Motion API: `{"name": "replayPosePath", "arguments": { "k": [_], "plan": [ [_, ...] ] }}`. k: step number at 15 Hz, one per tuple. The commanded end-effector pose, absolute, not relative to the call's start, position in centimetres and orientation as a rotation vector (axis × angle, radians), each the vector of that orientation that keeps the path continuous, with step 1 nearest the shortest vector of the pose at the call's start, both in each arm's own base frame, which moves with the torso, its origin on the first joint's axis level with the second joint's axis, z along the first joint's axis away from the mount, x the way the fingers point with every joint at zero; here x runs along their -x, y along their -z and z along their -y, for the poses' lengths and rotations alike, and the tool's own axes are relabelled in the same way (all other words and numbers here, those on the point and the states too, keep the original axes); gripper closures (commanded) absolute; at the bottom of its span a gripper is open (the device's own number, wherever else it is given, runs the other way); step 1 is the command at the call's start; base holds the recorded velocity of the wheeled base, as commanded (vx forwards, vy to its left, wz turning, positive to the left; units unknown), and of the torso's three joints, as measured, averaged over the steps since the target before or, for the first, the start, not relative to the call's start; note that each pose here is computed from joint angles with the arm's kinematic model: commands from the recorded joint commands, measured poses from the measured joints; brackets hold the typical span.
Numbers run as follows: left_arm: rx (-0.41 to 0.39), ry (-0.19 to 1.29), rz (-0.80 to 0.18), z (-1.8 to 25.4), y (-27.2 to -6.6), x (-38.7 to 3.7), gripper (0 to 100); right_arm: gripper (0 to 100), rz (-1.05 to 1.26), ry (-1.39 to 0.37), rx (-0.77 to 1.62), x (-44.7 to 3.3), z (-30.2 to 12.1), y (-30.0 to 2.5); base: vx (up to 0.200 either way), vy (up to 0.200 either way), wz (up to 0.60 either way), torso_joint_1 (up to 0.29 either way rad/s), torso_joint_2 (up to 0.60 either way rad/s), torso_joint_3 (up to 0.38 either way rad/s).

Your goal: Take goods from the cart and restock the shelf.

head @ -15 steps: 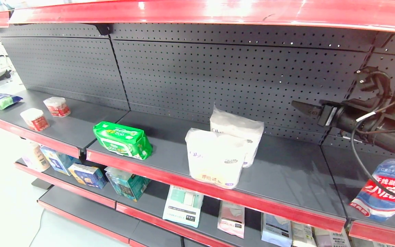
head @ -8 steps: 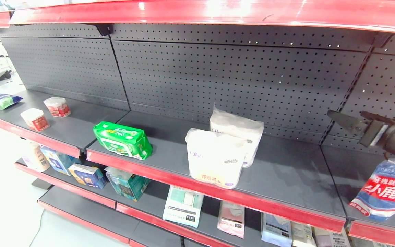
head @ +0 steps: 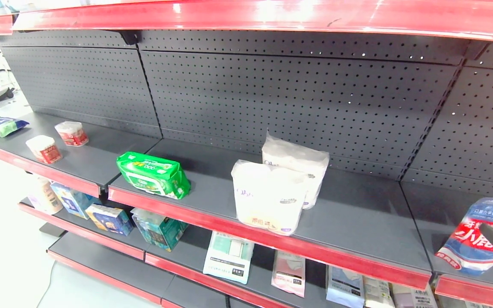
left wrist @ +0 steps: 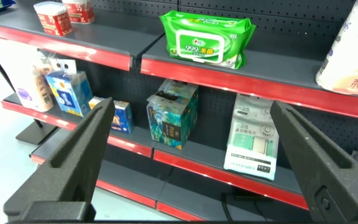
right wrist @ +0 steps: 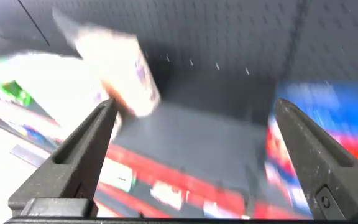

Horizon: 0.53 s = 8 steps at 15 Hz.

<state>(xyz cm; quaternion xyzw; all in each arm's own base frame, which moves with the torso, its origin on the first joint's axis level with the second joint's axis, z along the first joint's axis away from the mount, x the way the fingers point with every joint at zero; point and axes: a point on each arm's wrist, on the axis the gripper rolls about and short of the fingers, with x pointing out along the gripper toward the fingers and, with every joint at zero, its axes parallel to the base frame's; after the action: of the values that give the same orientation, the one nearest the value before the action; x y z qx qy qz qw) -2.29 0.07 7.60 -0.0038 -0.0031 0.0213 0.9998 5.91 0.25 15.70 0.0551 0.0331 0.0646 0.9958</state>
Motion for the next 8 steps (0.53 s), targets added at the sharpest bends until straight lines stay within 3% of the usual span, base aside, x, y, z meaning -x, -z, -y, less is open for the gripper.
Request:
{"name": "replayPosePath", "arguments": {
  "k": [1,5,6,8],
  "plan": [
    [0.008,-0.043,0.006,-0.1,-7.6,2.3,0,0,-0.028,-0.088,-0.073,0.5,-0.3,-11.5,0.0,0.0,0.0,0.0,0.0,0.0],
    [0.006,-0.044,0.006,-0.1,-7.6,2.3,0,0,-0.032,0.007,-0.035,2.2,-0.2,-9.5,0.0,0.0,0.0,0.0,0.0,0.0],
    [0.006,-0.041,0.006,-0.1,-7.6,2.3,0,0,-0.069,0.156,-0.02,1.9,0.1,-8.4,0.0,0.0,0.0,0.0,0.0,0.0],
    [0.006,-0.043,0.006,-0.1,-7.6,2.3,0,0,-0.018,0.022,-0.007,2.3,0.0,-7.6,0.0,0.0,0.0,0.0,0.0,0.0]
  ]
}}
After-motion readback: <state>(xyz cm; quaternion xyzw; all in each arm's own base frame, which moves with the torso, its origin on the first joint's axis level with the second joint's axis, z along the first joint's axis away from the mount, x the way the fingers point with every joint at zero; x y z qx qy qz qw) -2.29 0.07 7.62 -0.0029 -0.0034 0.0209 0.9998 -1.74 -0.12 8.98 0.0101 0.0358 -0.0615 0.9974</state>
